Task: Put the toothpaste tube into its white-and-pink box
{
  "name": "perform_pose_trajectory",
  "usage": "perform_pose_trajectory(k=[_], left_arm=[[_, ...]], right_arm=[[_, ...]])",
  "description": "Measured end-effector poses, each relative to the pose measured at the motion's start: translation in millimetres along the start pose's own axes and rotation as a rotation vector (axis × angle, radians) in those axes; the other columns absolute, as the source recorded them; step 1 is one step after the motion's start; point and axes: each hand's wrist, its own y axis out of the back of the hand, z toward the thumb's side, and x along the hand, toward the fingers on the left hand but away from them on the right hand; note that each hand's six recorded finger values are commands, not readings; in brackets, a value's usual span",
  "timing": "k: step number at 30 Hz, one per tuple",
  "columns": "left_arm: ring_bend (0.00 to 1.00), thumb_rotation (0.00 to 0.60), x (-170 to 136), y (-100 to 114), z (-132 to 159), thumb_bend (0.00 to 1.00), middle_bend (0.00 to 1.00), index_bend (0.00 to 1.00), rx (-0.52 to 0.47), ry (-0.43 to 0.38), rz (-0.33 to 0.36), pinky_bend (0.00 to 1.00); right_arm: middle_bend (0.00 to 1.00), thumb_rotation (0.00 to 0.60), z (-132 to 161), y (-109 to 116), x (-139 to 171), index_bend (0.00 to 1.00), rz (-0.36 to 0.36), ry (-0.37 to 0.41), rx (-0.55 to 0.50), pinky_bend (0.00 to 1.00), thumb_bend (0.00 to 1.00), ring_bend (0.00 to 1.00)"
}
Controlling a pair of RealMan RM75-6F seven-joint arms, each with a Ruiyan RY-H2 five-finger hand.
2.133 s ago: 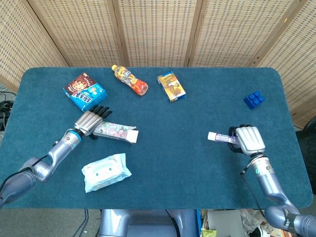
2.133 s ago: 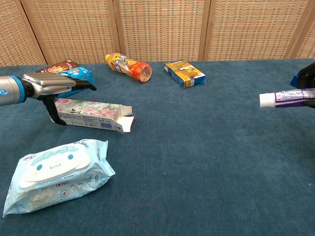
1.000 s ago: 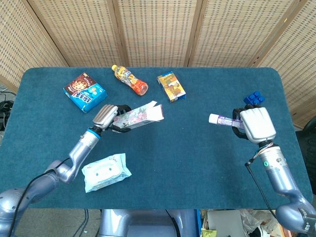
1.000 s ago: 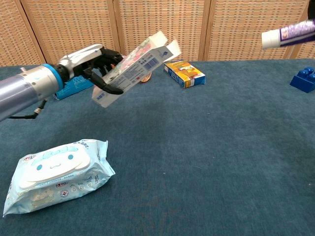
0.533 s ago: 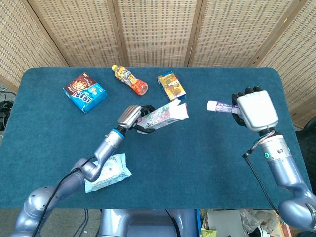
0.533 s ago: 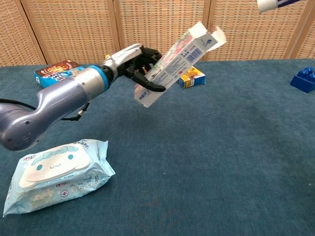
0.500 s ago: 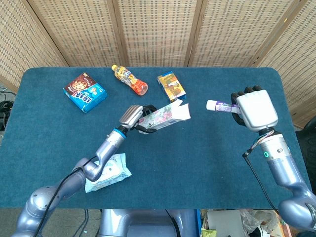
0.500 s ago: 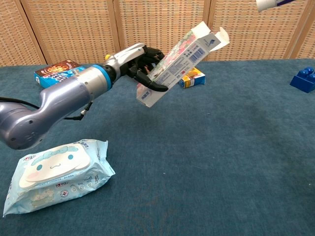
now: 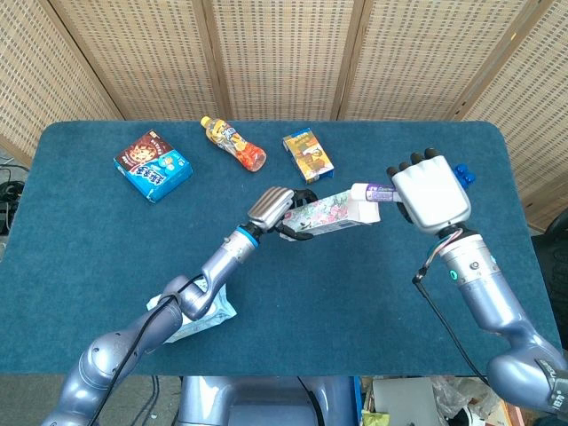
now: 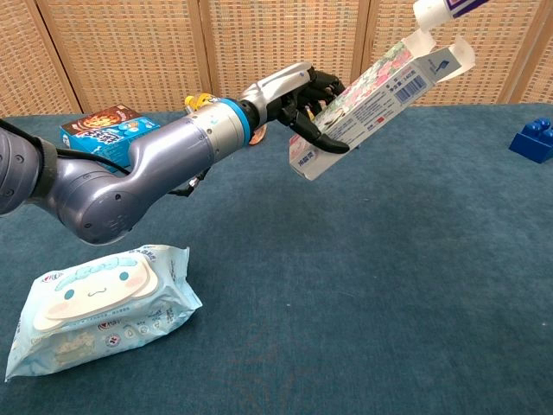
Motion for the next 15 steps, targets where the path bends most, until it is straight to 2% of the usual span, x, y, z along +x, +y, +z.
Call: perform_pose_trajectory(k=[15], left_arm=[[0.52, 0.6, 4.7, 16.0, 12.1, 0.17, 0.56, 0.6, -0.017, -0.042, 0.036, 0.5]], right_arm=[[0.58, 0.6, 2.1, 10.2, 1.1, 0.59, -0.009, 0.005, 0.055, 0.38, 0.62, 0.43]])
